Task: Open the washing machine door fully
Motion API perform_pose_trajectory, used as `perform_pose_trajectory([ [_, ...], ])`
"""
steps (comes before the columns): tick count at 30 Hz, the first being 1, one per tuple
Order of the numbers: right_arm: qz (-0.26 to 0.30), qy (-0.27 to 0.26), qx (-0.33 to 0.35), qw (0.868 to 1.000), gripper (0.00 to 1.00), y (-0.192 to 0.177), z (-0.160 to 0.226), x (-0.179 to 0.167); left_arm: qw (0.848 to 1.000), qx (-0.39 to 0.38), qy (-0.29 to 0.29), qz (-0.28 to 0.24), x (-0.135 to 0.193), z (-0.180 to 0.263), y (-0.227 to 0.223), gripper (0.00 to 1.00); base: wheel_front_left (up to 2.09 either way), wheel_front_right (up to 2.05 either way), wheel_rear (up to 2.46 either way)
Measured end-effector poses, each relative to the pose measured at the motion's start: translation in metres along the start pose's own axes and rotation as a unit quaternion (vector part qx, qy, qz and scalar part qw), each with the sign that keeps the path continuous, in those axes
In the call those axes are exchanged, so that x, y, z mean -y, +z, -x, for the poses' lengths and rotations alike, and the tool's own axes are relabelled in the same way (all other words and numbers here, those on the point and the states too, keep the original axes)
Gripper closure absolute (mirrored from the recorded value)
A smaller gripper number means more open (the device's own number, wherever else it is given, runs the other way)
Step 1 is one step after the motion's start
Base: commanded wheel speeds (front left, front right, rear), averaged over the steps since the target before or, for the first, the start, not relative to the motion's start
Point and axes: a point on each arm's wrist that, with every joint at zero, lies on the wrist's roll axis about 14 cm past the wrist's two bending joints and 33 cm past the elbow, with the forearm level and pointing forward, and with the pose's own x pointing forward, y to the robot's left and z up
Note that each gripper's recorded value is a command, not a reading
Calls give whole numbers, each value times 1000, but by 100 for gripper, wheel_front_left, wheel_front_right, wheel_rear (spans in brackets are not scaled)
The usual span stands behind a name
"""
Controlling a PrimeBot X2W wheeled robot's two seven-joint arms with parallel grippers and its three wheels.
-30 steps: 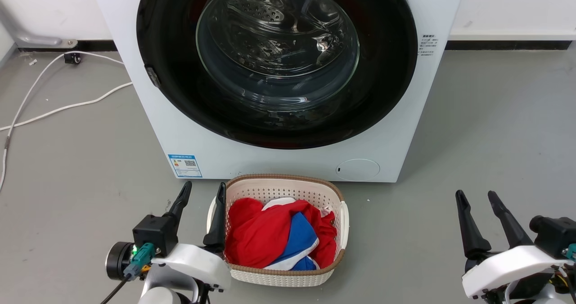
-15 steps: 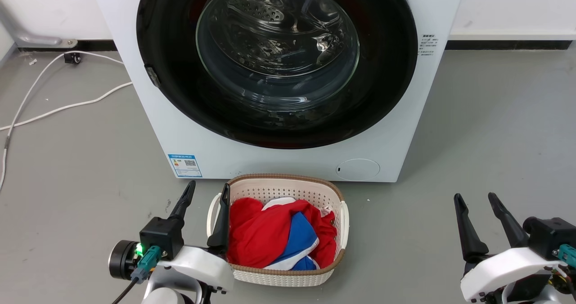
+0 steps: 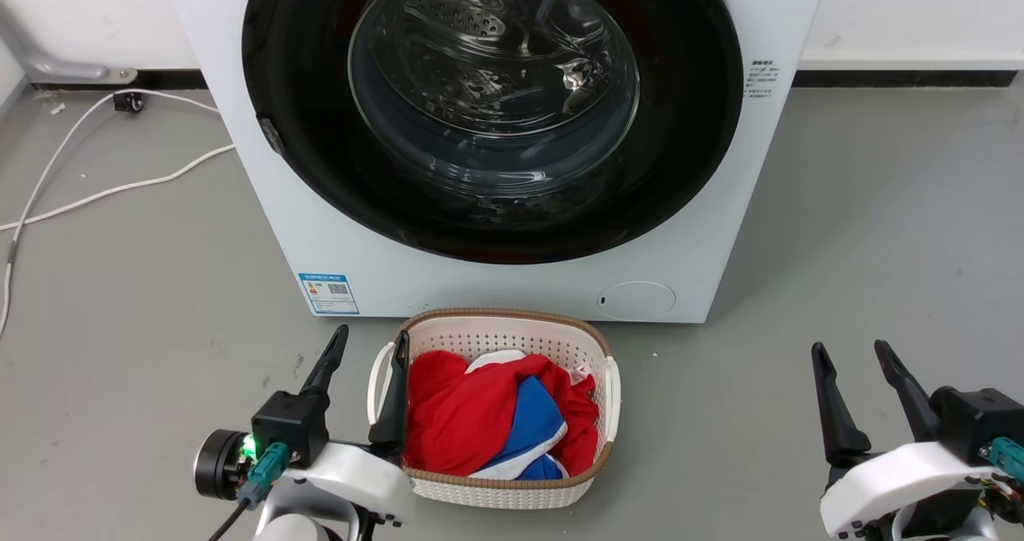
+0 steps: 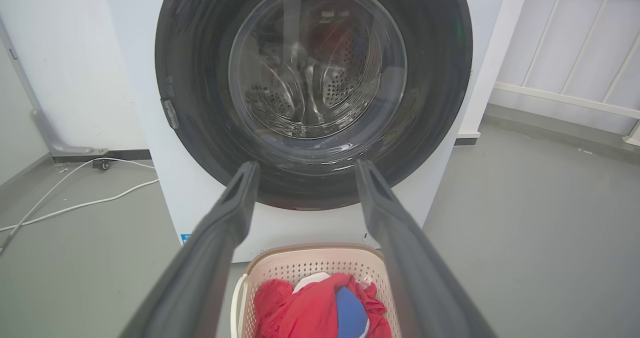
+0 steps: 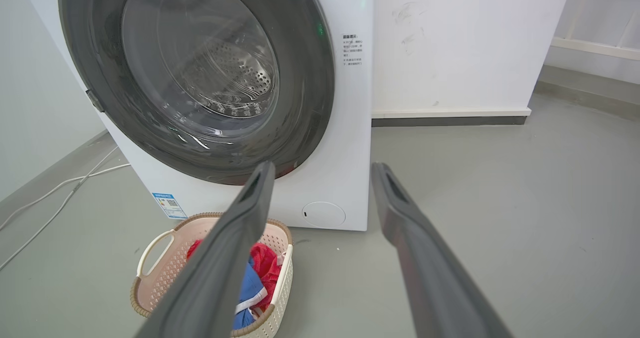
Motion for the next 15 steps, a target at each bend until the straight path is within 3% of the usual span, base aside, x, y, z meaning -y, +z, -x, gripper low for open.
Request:
perform_pose_trajectory([
  [15,6,-7,2,1000,0,-1,1,3,1000,-4,9,0,-5,1,-5,0,0,0,0],
])
